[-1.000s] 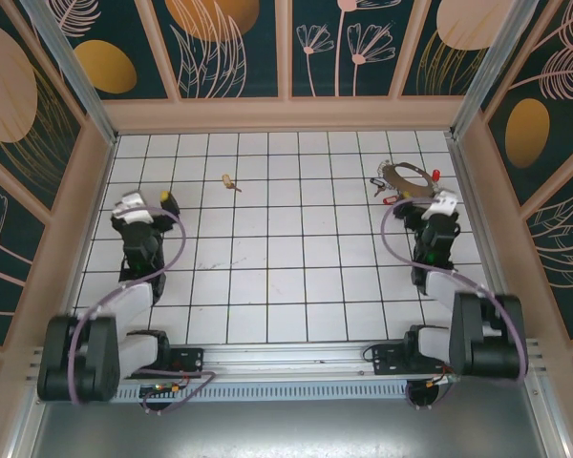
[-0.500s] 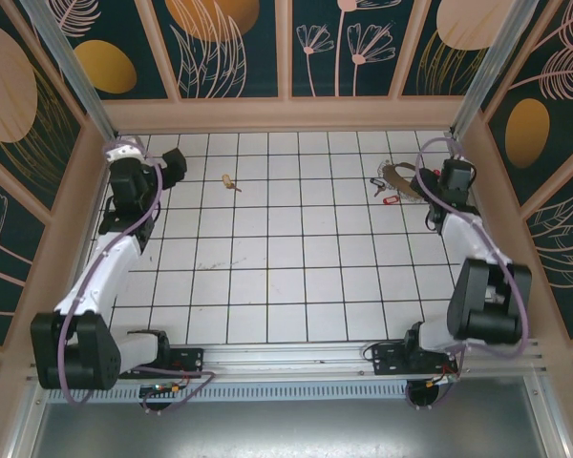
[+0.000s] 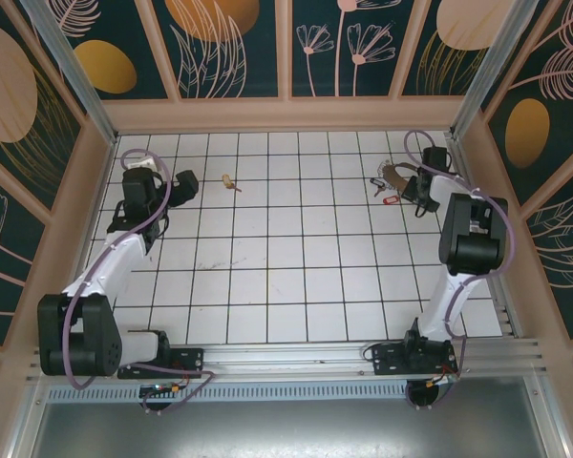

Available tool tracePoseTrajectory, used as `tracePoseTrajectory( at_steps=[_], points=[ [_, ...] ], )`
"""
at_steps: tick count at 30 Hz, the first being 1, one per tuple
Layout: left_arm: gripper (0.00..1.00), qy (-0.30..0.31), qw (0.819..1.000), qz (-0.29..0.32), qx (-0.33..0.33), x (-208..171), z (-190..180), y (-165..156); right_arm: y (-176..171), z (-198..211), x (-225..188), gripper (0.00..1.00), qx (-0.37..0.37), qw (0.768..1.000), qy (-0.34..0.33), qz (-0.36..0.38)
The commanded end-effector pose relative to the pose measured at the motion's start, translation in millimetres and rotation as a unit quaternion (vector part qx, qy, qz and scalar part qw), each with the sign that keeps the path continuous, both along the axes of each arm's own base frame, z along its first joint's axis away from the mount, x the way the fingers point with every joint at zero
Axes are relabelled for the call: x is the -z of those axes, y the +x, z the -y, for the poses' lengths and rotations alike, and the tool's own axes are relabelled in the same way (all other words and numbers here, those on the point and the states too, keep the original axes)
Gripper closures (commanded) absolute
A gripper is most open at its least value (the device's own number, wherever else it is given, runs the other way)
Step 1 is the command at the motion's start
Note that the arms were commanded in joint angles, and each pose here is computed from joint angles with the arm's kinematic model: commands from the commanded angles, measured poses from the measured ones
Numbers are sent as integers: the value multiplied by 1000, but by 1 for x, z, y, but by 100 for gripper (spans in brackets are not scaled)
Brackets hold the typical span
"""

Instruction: Put the keys on the keyring

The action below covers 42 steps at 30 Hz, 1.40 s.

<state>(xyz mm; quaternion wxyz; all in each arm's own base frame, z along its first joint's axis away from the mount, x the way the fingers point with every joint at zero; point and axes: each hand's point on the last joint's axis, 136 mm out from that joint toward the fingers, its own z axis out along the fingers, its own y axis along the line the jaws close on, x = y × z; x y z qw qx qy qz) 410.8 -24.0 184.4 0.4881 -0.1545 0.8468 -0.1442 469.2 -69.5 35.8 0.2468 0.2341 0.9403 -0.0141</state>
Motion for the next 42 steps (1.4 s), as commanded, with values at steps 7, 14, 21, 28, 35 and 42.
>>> tracePoseTrajectory(
  at_steps=[7, 14, 21, 28, 35, 42],
  points=[
    [1, 1, 1000, -8, -5, 3, -1, 2, 18, 4, 21, 47, -13, 997, -40, -70],
    [1, 4, 1000, -14, -10, 8, -3, 2, -3, -7, 42, 57, -29, 991, -40, -124],
    [1, -2, 1000, -18, -10, 11, -2, 2, -49, -52, 36, 67, -86, 986, -44, -138],
    [1, -6, 1000, -27, -11, 18, -2, 2, -102, -119, 31, 70, -156, 974, -35, -161],
    [1, -7, 999, -32, -11, 21, -1, 3, -169, -181, 8, 68, -230, 959, -38, -163],
    [1, -8, 999, -40, -10, 27, -1, 4, -176, -200, -39, 57, -274, 954, -41, -118]
  ],
)
